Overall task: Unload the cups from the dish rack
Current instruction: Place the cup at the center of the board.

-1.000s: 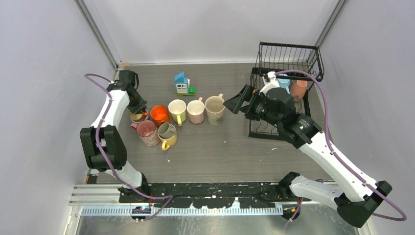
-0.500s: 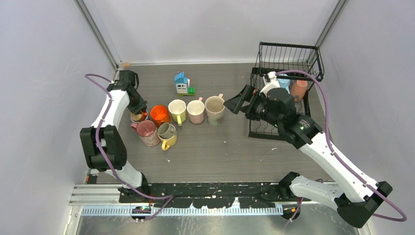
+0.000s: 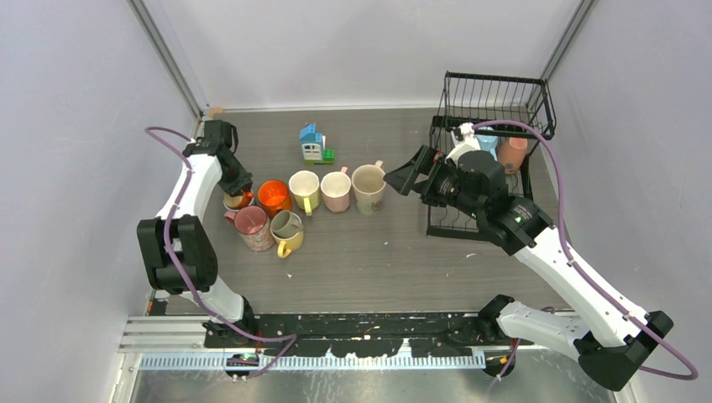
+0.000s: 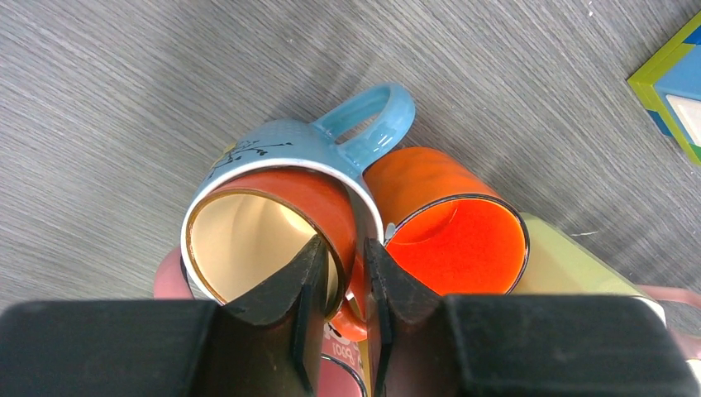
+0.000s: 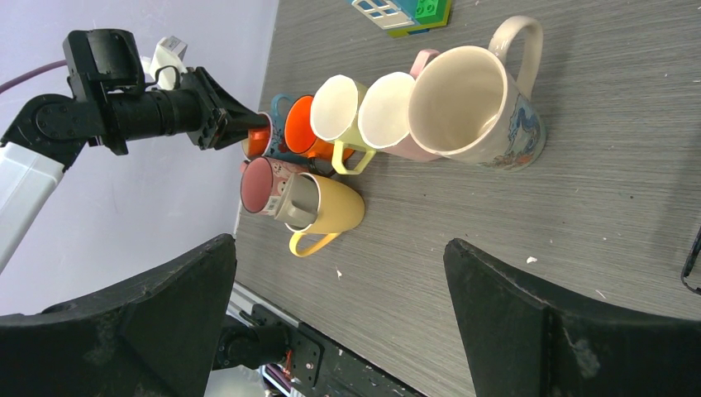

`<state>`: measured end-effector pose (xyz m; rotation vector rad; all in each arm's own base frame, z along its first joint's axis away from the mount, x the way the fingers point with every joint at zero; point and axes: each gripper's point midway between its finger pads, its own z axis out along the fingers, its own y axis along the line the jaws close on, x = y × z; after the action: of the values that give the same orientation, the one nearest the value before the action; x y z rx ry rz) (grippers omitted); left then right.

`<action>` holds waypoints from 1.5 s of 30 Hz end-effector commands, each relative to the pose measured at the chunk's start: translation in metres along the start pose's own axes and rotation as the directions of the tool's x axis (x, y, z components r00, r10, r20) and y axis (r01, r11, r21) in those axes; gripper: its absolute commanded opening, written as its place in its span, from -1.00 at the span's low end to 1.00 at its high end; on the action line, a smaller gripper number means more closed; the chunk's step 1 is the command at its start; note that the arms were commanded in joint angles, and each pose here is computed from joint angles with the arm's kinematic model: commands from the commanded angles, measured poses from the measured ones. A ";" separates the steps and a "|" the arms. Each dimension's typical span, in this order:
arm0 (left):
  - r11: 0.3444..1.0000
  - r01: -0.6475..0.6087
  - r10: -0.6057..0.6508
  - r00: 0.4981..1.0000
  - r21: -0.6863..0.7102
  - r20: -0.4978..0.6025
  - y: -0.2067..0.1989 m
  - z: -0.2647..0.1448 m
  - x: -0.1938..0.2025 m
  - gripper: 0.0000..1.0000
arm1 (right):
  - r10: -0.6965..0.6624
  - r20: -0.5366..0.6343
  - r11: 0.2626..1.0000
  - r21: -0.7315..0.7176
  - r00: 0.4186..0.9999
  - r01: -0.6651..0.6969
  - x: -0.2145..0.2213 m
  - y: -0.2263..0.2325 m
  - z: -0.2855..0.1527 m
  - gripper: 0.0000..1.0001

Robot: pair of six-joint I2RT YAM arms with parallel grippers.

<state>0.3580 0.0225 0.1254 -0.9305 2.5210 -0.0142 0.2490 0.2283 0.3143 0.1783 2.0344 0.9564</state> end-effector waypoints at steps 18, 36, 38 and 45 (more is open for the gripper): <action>0.998 0.007 -0.012 0.997 0.067 0.082 -0.008 -0.032 -0.018 -0.43 | -0.007 0.041 1.000 -0.030 0.999 0.008 -0.011 0.009 -0.005 0.99; 0.996 -0.011 -0.002 0.989 0.086 0.149 -0.006 -0.058 -0.027 -0.04 | -0.018 0.040 0.999 -0.043 0.999 0.020 -0.010 0.010 -0.010 1.00; 0.995 -0.012 -0.003 0.987 0.094 0.159 -0.005 -0.064 -0.027 0.19 | -0.018 0.040 0.999 -0.044 0.999 0.019 -0.009 0.009 -0.011 1.00; 0.982 -0.036 -0.004 0.978 0.185 0.209 -0.006 -0.099 -0.019 0.76 | -0.021 0.052 0.999 -0.033 0.998 0.022 -0.006 0.001 -0.022 1.00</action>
<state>0.3454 0.0203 0.1901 -0.8532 2.3679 -0.0817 0.2414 0.2231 0.3167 0.1706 2.0197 0.9661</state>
